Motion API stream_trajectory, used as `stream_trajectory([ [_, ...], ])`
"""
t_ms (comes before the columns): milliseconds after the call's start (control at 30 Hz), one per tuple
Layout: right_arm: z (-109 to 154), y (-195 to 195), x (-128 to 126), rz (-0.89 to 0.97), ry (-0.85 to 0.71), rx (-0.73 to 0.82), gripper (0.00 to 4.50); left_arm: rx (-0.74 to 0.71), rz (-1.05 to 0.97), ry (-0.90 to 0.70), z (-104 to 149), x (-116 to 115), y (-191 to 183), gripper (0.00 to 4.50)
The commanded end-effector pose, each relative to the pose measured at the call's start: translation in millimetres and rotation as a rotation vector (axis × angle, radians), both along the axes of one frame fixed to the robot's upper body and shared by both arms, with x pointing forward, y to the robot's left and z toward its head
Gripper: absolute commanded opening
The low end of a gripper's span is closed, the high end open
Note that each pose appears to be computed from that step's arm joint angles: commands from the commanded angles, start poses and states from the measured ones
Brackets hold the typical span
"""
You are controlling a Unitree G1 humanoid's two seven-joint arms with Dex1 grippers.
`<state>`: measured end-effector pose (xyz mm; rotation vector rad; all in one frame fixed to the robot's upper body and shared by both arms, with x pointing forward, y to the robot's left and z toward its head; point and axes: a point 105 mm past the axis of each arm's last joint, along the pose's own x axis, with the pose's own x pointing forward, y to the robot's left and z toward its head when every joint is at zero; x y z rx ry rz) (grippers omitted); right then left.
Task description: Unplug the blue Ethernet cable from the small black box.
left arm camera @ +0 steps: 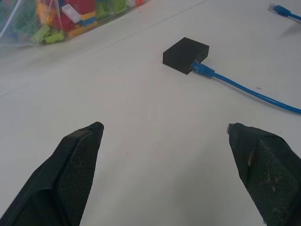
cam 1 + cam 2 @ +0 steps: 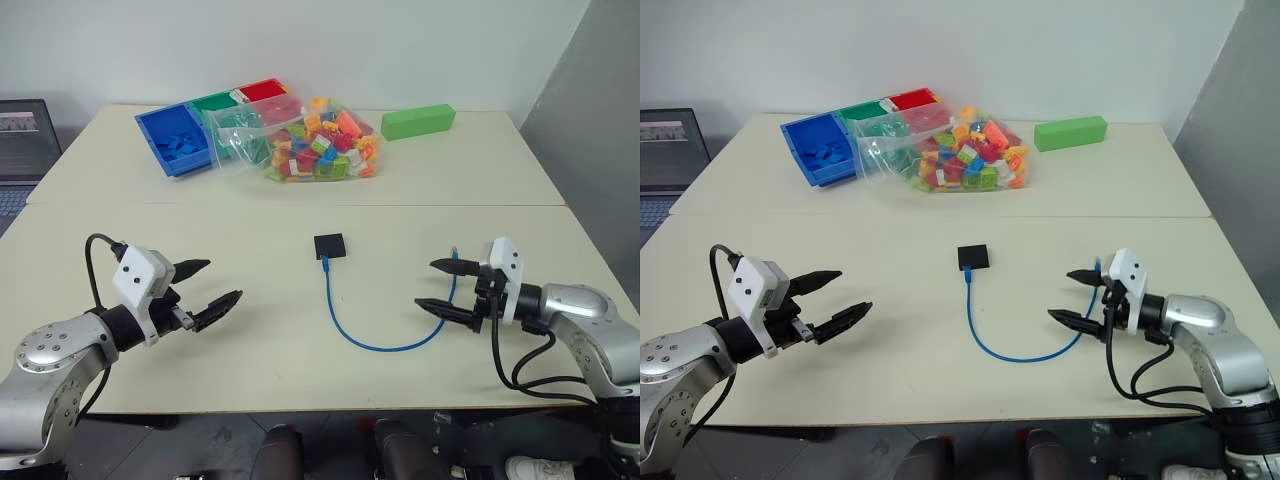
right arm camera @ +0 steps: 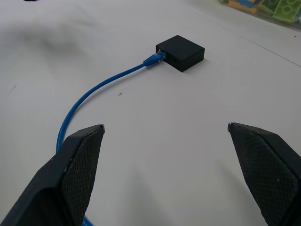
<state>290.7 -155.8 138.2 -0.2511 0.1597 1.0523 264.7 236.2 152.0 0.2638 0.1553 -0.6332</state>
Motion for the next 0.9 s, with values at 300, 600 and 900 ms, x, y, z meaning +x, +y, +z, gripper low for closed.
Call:
stream_trajectory([
  [300,13,3,0,0.031,-0.044,0.008,4.46,0.020,-0.015,-0.026,8,-6,1,4.50],
  [600,8,58,-6,0.107,-0.049,0.072,4.46,-0.010,-0.116,0.022,5,-16,2,4.50],
  [900,-26,129,15,-0.069,0.047,0.023,4.46,0.045,-0.281,0.106,1,-30,-5,4.50],
])
